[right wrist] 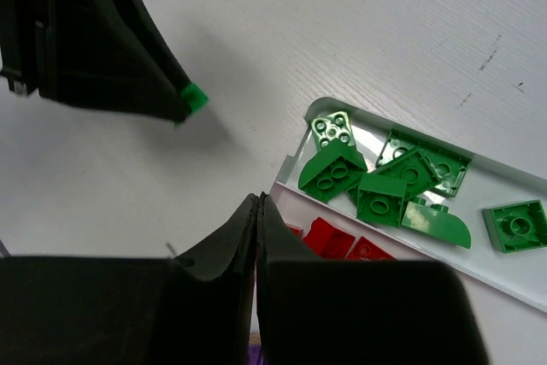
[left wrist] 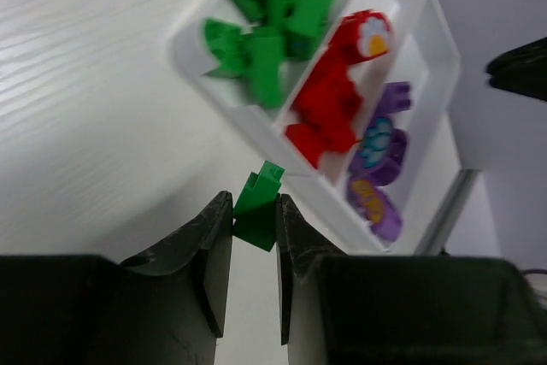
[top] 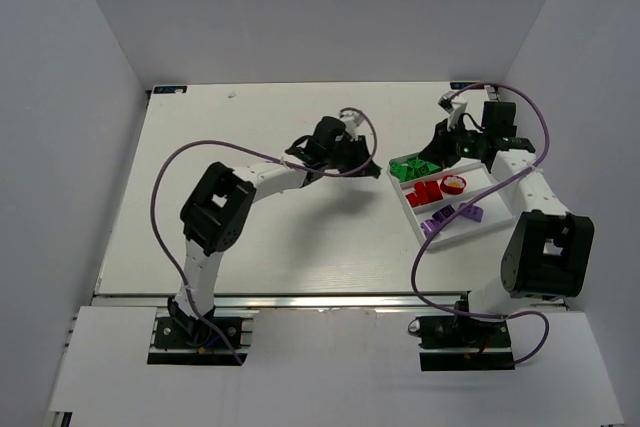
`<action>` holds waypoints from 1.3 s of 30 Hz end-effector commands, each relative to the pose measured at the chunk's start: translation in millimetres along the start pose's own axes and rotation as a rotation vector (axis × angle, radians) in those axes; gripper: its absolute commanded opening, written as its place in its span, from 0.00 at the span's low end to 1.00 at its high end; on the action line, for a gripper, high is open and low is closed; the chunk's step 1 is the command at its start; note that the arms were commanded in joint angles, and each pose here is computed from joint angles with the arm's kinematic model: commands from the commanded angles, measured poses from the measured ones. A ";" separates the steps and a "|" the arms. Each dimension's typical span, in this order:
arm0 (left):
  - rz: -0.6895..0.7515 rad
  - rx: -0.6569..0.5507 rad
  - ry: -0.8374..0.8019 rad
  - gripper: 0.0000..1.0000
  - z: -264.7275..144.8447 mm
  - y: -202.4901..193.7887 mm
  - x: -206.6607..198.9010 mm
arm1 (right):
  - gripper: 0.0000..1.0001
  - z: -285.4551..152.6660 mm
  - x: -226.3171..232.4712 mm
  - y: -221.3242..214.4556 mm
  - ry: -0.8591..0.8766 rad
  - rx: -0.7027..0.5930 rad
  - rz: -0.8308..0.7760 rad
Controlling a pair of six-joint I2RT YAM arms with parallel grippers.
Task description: Sort the legos into containers by color
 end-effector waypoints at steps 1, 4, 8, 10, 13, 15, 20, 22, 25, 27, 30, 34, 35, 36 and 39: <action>-0.027 -0.122 -0.157 0.19 16.6 45.5 -46.5 | 0.04 -11.2 8.7 22.6 -0.016 -0.075 -0.074; -0.045 -0.117 -0.203 0.20 41.7 45.4 -62.0 | 0.04 -13.0 10.4 19.7 -0.021 -0.077 -0.078; -0.066 -0.158 -0.229 0.20 62.0 60.0 -71.8 | 0.04 -15.3 12.1 17.7 -0.025 -0.083 -0.082; -0.081 -0.160 -0.223 0.21 76.4 58.2 -68.0 | 0.04 -15.7 13.0 15.9 -0.025 -0.084 -0.080; -0.095 -0.172 -0.233 0.22 94.0 64.7 -71.7 | 0.05 -16.3 13.6 16.8 -0.025 -0.087 -0.082; -0.086 -0.195 -0.250 0.23 98.9 76.9 -84.3 | 0.05 -16.7 13.7 17.2 -0.024 -0.090 -0.082; -0.093 -0.191 -0.201 0.29 118.3 71.0 -79.6 | 0.05 -17.2 13.5 16.4 -0.020 -0.091 -0.076; -0.096 -0.177 -0.182 0.32 121.7 65.4 -75.2 | 0.06 -17.6 13.1 16.4 -0.021 -0.092 -0.073; -0.095 -0.163 -0.149 0.40 123.3 61.2 -70.8 | 0.06 -17.8 12.7 15.3 -0.020 -0.091 -0.066; -0.093 -0.155 -0.136 0.44 123.9 59.7 -69.5 | 0.07 -16.6 13.0 14.6 -0.015 -0.090 -0.063; -0.089 -0.158 -0.119 0.51 124.0 60.6 -67.1 | 0.07 -16.8 13.6 15.3 -0.010 -0.094 -0.060; -0.086 -0.168 -0.107 0.55 122.1 64.8 -66.9 | 0.08 -16.7 14.6 15.7 -0.006 -0.091 -0.063; -0.082 -0.173 -0.106 0.55 120.5 67.4 -68.1 | 0.09 -17.2 14.7 16.1 -0.004 -0.092 -0.063; -0.075 -0.185 -0.109 0.55 116.4 73.4 -71.6 | 0.09 -17.0 15.8 16.4 0.000 -0.092 -0.065; -0.044 -0.225 -0.065 0.55 96.3 95.2 -72.6 | 0.15 -18.5 19.0 18.5 0.016 -0.094 -0.079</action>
Point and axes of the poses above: each gripper's point midway between its finger pads, its own z axis out along the fingers, its own x axis along the line the jaws close on, y = z × x, the point moved 1 cm from there along -z, back along the fingers, and after that the axes turned 11 degrees about z, right-handed, at the moved point
